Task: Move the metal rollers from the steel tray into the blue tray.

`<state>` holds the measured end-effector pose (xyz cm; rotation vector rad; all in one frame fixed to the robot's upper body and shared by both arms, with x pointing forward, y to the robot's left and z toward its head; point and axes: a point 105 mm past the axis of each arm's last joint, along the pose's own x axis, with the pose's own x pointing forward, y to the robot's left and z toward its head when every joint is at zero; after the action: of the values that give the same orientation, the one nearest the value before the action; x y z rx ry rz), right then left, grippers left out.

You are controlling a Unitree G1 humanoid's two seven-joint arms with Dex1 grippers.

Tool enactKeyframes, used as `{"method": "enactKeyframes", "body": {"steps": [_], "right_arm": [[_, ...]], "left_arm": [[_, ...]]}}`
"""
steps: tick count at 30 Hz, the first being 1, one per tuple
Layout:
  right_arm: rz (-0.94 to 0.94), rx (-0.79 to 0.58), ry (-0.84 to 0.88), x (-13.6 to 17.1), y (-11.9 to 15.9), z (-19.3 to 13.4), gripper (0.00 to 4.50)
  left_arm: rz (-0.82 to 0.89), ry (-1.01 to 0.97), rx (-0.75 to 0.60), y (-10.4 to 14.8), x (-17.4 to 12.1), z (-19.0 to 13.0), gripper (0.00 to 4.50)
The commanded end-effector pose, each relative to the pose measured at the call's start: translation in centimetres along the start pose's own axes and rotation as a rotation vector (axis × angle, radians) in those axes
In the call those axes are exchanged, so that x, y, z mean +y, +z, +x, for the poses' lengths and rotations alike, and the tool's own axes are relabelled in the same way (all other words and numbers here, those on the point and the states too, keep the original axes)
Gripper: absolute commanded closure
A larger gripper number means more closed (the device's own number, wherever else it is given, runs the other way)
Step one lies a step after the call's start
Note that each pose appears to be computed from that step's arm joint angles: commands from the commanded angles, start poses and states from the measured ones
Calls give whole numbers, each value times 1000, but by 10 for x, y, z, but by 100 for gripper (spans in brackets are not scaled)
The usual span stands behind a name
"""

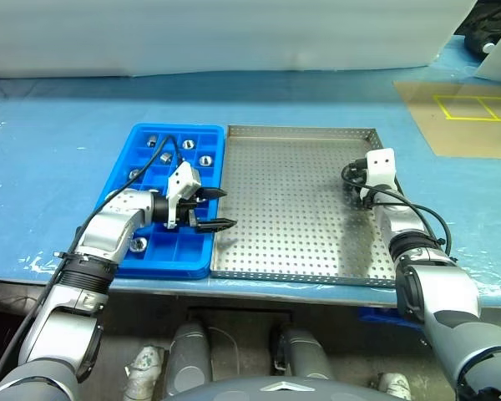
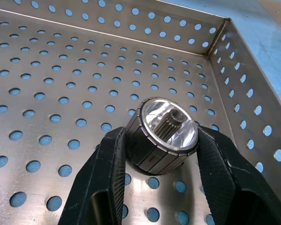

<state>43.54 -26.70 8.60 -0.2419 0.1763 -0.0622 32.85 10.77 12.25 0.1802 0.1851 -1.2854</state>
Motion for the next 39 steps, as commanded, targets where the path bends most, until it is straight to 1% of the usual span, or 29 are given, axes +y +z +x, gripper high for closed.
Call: {"method": "enactKeyframes", "body": {"steps": [1, 3, 5, 7, 9, 11, 13, 15, 17, 19, 21, 26, 29, 32, 36, 39], "right_arm": [[-2, 10, -5, -2, -3, -1, 270], [0, -34, 44, 5, 9, 0, 270], [1, -104, 131, 19, 29, 1, 270], [7, -192, 263, 41, 56, -2, 270], [-2, -277, 422, 67, 84, -14, 270], [-13, -341, 587, 93, 108, -33, 270], [-49, -380, 732, 116, 125, -53, 270], [-75, -390, 855, 136, 133, -71, 270], [-101, -393, 989, 156, 139, -90, 270], [-141, -395, 1138, 178, 143, -110, 270], [-165, -393, 1245, 193, 144, -125, 270], [-218, -376, 1448, 220, 141, -146, 270], [-261, -360, 1634, 245, 136, -165, 270], [-277, -323, 1739, 257, 129, -175, 270], [-283, -297, 1807, 274, 124, -178, 270], [-308, -252, 1857, 282, 113, -179, 270]], "left_arm": [[28, 4, -14, 8, 0, -7, 0], [29, 3, -20, 12, 0, -9, 0], [43, 6, -23, 16, 1, -14, 0], [58, 20, -30, 23, 6, -21, 0], [71, 32, -33, 30, 10, -28, 0], [87, 41, -20, 34, 12, -36, 0], [106, 39, 2, 35, 11, -46, 0], [120, 45, 22, 36, 10, -55, 0], [142, 57, 55, 37, 8, -67, 0], [205, 55, 123, 36, 0, -81, 0], [232, 47, 151, 40, -10, -90, 0], [246, 79, 172, 50, -29, -108, 0], [198, 153, 222, 40, -44, -128, 0], [169, 191, 235, 35, -53, -134, 0], [121, 228, 228, 30, -65, -138, 0], [91, 233, 228, 25, -73, -137, 0]]}}
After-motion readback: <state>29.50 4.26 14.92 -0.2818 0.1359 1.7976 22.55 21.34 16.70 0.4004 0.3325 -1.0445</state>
